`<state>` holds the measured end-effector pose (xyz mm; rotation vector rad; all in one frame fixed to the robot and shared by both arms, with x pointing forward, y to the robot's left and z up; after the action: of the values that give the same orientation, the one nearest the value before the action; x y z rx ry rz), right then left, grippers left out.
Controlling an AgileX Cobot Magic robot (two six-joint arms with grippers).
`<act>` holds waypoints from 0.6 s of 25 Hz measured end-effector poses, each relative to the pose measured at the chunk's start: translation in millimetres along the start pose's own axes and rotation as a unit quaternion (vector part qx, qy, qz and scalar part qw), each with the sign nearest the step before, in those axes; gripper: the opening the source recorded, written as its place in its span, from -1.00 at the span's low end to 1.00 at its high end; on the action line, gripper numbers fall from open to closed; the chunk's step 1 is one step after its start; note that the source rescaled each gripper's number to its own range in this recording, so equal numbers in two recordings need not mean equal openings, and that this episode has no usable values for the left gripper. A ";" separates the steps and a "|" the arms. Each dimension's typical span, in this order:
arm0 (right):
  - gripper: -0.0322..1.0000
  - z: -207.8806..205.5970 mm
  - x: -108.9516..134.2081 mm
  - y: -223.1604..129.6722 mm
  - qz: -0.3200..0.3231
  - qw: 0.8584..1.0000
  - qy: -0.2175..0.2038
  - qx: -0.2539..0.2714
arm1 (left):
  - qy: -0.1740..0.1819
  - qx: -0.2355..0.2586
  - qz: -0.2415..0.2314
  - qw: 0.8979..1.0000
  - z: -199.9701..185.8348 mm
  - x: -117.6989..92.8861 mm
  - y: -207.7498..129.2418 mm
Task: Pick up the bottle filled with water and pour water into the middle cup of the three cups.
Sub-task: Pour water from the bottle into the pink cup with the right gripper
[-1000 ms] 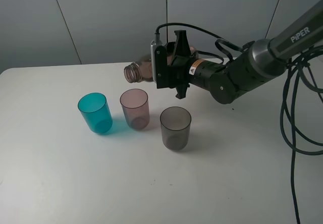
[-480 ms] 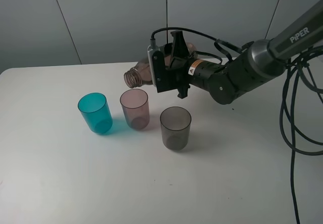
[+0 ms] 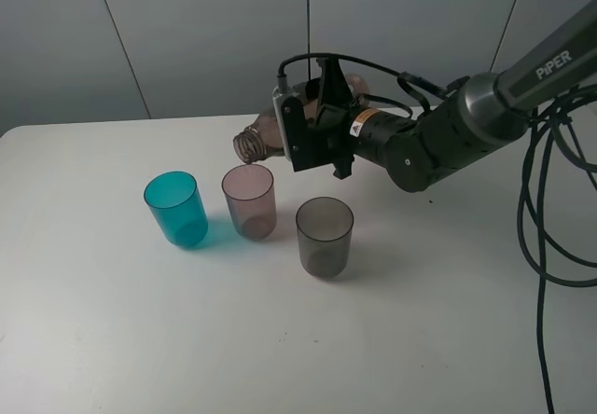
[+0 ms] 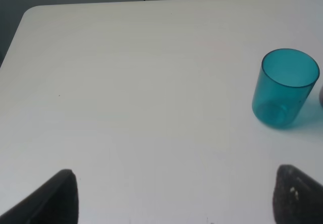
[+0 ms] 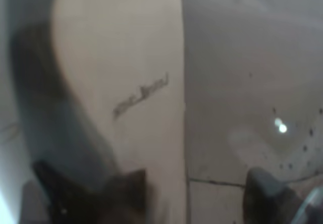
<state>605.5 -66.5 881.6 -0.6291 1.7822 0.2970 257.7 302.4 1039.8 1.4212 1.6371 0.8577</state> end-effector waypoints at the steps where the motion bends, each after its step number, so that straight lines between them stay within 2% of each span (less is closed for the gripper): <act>1: -0.90 0.0 0.0 -0.4 -0.004 1.000 0.000 0.001 | 0.000 0.000 0.000 1.000 0.0 0.0 0.0; 15: -0.90 0.0 0.4 -2.7 -0.049 0.999 0.002 0.011 | 0.000 0.000 0.000 1.000 0.0 0.0 0.0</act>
<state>606.9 -68.8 881.6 -0.6986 1.7507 0.2092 257.7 302.4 1039.8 1.4212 1.6371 0.8577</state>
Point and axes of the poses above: a point on each arm's last joint axis where the gripper is mounted, z pointing out along that axis toward the gripper, x along the wrist's bending axis when the last joint is at zero, y = z × x, the point moved 3 cm from there along z, pointing out along that axis toward the gripper, and after that the axes turned 8 degrees about -z, right-handed, at the moved point
